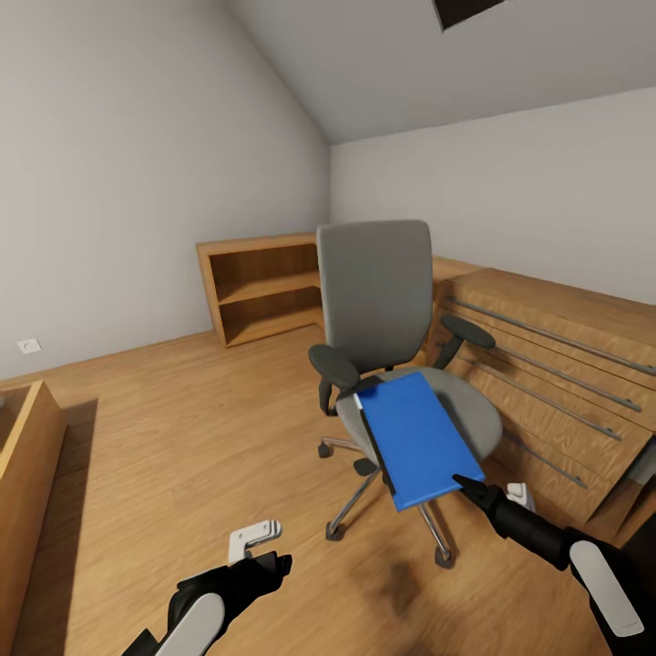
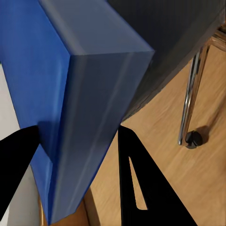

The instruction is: In the bedroom, organize the workspace by keeping the computer under the desk, ensuring the monitor is on the desk, placing the keyboard on the desk next to the monitor, placing the mouse on the desk next to the keyboard, moving the folder from the swivel chair onto the desk next to the mouse, stacking the notebook on top of the folder with the pen on top of the notebook, and positioning the swivel chair next to the desk.

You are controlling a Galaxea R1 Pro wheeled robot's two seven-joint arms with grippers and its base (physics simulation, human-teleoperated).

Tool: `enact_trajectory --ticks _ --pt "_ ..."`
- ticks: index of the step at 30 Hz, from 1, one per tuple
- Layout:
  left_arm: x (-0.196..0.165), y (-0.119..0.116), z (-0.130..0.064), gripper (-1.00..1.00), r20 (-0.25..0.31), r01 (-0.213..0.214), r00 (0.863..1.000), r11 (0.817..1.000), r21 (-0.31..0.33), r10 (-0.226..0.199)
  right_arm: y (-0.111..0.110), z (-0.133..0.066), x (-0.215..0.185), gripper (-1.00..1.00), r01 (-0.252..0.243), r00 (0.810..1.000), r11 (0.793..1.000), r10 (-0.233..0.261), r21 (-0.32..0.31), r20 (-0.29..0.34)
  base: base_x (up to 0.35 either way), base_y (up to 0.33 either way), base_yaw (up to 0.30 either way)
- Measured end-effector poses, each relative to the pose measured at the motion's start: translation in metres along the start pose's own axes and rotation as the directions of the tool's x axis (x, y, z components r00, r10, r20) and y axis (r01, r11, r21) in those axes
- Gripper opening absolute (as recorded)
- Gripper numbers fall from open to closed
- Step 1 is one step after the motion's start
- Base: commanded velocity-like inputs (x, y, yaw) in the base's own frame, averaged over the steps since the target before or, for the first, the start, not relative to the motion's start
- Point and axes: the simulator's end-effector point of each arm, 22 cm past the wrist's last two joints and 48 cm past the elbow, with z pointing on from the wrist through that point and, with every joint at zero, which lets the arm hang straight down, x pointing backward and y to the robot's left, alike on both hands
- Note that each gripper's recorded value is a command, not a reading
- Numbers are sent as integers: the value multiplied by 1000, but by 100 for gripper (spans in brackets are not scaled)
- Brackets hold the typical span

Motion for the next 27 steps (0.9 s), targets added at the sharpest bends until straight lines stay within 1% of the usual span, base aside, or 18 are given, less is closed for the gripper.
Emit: enact_trajectory --ticks 8,15,18,22,25,27 --pt "-10 -3 -10 100 -6 -2 1000 1000 -9 2 15 -3 -10 -100 -2 1000 1000 2 1 0 -22 0 0" --pt "-20 -8 -21 100 -8 -1 1000 1000 -9 1 28 -5 -18 -100 -2 1000 1000 2 2 1 -255 -2 0" --pt "-20 -8 -21 100 -8 -2 1000 1000 -9 2 27 -6 -18 -100 -3 1000 1000 3 5 2 -243 -20 0" --pt "-21 -8 -21 100 -7 -1 1000 1000 -9 1 25 -7 -20 -100 -6 1000 1000 5 7 7 -85 -7 0" --pt "-21 -8 -21 100 -6 -1 1000 1000 -9 1 23 -11 -27 -100 -14 1000 1000 13 11 26 -21 -2 0" --pt "-21 -7 -21 100 -6 -1 1000 1000 -10 1 19 -16 -37 -100 -23 998 1000 23 16 52 -8 -1 0"
